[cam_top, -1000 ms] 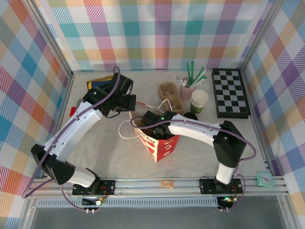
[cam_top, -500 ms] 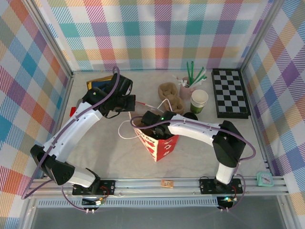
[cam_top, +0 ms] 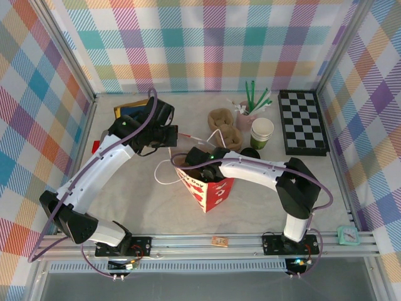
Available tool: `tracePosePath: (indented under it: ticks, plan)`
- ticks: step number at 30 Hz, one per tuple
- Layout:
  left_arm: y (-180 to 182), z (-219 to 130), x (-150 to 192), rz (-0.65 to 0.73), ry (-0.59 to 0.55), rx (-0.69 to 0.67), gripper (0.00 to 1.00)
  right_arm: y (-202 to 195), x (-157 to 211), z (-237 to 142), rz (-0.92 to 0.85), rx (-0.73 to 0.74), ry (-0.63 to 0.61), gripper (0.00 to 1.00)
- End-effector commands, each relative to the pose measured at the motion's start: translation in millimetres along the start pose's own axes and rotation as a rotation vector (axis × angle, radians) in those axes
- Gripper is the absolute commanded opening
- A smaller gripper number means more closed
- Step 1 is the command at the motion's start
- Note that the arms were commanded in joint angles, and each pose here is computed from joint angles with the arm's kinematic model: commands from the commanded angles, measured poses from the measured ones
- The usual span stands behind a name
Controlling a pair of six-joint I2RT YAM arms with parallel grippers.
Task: Pack the takeout coffee
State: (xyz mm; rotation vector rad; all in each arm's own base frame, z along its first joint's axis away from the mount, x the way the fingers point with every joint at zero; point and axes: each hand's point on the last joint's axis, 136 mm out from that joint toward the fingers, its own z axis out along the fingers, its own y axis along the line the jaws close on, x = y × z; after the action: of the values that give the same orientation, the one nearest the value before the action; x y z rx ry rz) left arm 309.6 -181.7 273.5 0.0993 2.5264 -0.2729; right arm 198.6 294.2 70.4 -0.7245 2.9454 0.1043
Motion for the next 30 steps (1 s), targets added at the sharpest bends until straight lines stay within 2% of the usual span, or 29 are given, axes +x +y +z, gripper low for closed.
tracePosePath:
  ticks: [1,30]
  plan:
    - [5.0,-9.0,-4.1,-0.019,-0.037,-0.007,0.0,-11.3,7.1,22.9,0.023,0.049,0.03,0.52]
    - [3.2,-7.5,-5.2,-0.018,-0.032,-0.003,0.0,-10.7,10.0,47.9,0.029,0.05,0.063,0.53]
